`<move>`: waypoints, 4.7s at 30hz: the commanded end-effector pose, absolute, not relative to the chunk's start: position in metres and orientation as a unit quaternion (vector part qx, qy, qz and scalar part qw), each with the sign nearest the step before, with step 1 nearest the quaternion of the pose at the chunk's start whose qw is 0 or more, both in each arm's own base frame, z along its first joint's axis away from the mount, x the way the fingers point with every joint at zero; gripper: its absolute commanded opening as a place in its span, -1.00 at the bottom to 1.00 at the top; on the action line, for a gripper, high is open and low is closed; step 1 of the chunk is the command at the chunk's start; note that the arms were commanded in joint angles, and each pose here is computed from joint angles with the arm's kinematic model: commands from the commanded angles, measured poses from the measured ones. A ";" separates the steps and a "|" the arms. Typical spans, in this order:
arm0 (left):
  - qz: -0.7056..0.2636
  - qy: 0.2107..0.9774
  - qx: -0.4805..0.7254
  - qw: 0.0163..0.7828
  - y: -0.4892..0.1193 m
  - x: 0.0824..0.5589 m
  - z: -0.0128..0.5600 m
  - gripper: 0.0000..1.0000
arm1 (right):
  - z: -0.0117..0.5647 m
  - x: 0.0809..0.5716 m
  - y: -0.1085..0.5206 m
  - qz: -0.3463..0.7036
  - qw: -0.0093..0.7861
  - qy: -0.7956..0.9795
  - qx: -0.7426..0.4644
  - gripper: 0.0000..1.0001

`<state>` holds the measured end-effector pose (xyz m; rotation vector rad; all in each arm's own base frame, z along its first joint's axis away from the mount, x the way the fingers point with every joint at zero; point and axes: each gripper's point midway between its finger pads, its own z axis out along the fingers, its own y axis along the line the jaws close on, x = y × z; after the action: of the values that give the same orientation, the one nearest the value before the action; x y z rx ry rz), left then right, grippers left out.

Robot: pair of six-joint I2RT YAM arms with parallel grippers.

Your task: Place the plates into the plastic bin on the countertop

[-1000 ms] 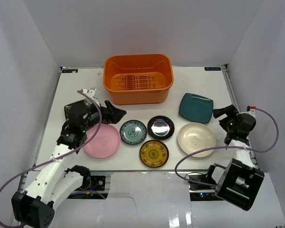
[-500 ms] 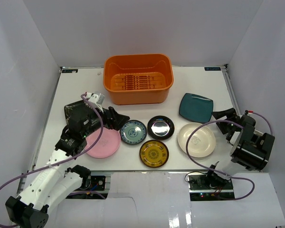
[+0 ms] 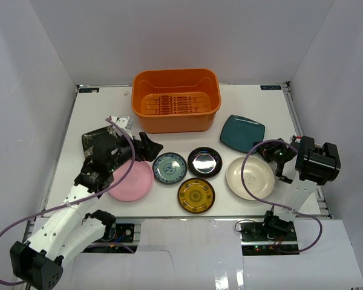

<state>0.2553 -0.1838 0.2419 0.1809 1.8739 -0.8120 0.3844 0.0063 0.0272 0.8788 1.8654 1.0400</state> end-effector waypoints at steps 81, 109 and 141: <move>-0.224 0.874 -0.381 0.203 0.082 0.312 -0.036 -1.00 | 0.266 0.408 0.327 0.523 0.445 0.718 -0.114 0.80; -0.386 0.648 -0.315 0.576 0.042 0.349 0.280 -1.00 | 0.229 0.301 0.204 0.448 0.484 0.747 -0.081 0.15; -0.434 0.788 -0.080 0.429 -0.217 0.582 0.273 -1.00 | 0.179 0.252 0.131 0.307 0.518 0.798 -0.013 -0.39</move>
<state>0.5818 -0.2039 0.1621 -0.3304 2.1936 -0.9840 0.2531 0.1395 0.1858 -0.0348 1.9052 0.7901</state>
